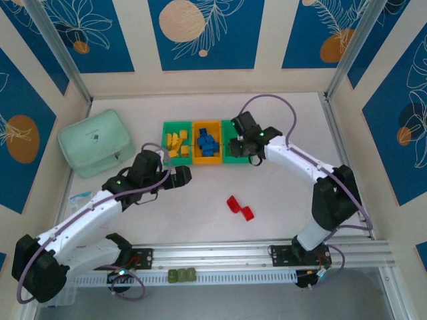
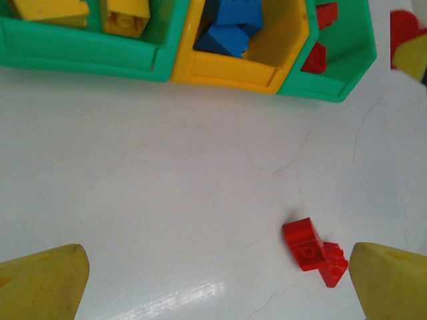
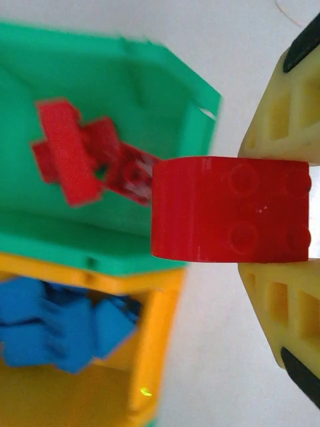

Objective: Sort the legos into containers by color
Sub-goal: Place the lego in the container.

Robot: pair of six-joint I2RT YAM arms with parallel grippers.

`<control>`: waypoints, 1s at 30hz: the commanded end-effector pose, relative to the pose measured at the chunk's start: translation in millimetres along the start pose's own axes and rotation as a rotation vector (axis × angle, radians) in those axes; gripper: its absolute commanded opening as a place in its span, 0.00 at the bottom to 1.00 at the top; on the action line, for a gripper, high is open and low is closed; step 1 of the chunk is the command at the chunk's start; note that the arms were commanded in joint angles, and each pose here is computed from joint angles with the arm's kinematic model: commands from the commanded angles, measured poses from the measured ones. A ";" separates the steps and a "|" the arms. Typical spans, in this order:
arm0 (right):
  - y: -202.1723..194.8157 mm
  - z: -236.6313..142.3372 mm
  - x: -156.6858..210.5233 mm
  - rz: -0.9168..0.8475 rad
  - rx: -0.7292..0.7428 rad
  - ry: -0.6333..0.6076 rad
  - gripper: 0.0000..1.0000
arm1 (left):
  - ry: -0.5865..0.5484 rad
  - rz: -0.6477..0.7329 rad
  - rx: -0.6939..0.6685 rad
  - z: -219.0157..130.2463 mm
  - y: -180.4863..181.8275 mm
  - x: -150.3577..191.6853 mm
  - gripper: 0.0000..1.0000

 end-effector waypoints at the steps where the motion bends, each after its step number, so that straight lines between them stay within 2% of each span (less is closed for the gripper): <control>1: -10.0 15.3 -16.7 -0.007 0.033 0.011 0.18 | -0.028 0.037 0.062 -1.2 -19.7 -16.0 0.99; 9: -18.4 68.6 -52.5 -0.022 0.078 0.030 0.19 | -0.017 0.038 0.060 11.8 -27.6 -24.3 0.99; 12: -19.4 77.9 -62.4 -0.019 0.081 0.039 0.25 | -0.019 0.033 0.060 13.1 -27.6 -25.5 0.99; 14: -19.4 79.9 -64.0 -0.016 0.078 0.042 0.35 | -0.018 0.032 0.061 13.1 -27.8 -25.9 0.99; 22: -14.6 55.4 -65.2 -0.025 0.064 -0.001 0.52 | -0.021 0.031 0.079 8.5 -29.8 -26.7 0.99; 30: -0.4 13.7 -43.4 -0.044 0.022 -0.015 0.59 | -0.003 0.025 0.088 4.2 -28.1 -21.7 0.99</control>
Point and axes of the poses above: each hand's point on the last joint's axis, 136 mm out from that joint toward the fingers, its own z axis out along the fingers, its own y axis along the line the jaws close on, x = y × z, the point moved 6 cm from there along -z, back along the fingers, and after that the axes turned 11 degrees about -z, right-handed, at the moved point
